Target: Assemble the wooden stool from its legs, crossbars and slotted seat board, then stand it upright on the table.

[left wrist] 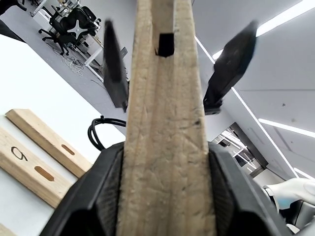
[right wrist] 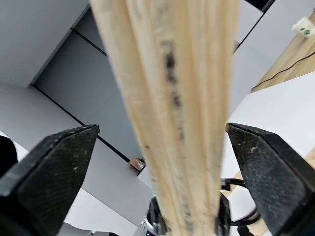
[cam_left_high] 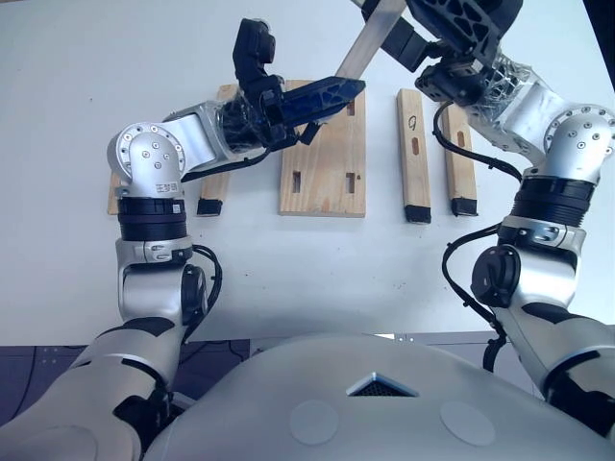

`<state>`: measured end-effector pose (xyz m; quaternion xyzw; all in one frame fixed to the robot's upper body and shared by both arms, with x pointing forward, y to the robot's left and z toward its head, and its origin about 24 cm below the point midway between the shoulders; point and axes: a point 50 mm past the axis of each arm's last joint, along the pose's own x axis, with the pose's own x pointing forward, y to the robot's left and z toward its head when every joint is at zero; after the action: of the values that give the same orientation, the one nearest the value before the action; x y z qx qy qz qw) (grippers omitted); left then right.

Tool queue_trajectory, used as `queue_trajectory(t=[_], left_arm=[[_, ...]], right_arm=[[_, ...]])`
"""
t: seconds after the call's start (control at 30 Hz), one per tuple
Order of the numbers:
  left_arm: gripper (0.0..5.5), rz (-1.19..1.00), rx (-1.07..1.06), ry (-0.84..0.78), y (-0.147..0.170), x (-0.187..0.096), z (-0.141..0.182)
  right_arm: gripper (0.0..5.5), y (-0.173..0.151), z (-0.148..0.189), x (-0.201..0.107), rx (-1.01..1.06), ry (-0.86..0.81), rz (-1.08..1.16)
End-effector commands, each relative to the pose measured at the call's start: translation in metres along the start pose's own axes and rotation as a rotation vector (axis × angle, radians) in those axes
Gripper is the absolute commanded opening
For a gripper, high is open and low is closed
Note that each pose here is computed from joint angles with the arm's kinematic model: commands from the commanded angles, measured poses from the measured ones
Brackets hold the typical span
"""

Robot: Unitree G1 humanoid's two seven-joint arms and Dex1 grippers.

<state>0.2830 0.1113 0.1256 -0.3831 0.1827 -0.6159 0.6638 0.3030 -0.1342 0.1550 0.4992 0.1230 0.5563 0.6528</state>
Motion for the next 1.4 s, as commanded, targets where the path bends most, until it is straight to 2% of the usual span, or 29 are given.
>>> queue_trajectory(t=[0.03,0.43,0.5,0.53,0.57,0.67,0.87,1.0,1.17,1.4], left_arm=[[1.99,-0.02,0.045,0.026,-0.003,0.0,0.004],[1.99,-0.042,0.048,0.037,-0.003,0.003,-0.002],[1.99,-0.004,0.055,0.029,0.002,0.003,-0.001],[2.36,0.014,0.058,0.025,0.004,0.002,-0.001],[2.38,0.017,0.05,0.024,0.005,0.0,-0.002],[3.0,0.043,0.027,-0.001,0.01,-0.009,-0.005],[3.7,0.147,-0.007,-0.057,0.024,-0.034,-0.006],[4.28,0.212,-0.034,-0.087,0.027,-0.055,-0.006],[4.33,0.354,0.007,-0.182,0.034,-0.083,0.002],[4.33,0.465,0.032,-0.321,0.042,-0.097,0.011]], right_arm=[[4.41,0.001,-0.003,0.007,0.027,-0.031,0.029],[2.47,-0.007,-0.01,0.006,0.068,-0.028,0.003],[2.45,-0.007,-0.009,0.006,0.058,-0.027,0.0],[2.44,-0.008,-0.009,0.006,0.045,-0.021,-0.009],[2.43,-0.008,-0.009,0.005,0.039,-0.018,-0.016],[2.17,-0.012,-0.006,0.001,0.012,-0.04,-0.044],[2.12,-0.024,-0.003,-0.012,-0.071,-0.099,-0.123],[2.09,-0.037,-0.003,-0.023,-0.202,-0.114,-0.209],[2.08,-0.045,-0.014,-0.039,-0.378,-0.035,-0.229],[2.08,-0.046,-0.029,-0.046,-0.509,0.073,-0.198]])
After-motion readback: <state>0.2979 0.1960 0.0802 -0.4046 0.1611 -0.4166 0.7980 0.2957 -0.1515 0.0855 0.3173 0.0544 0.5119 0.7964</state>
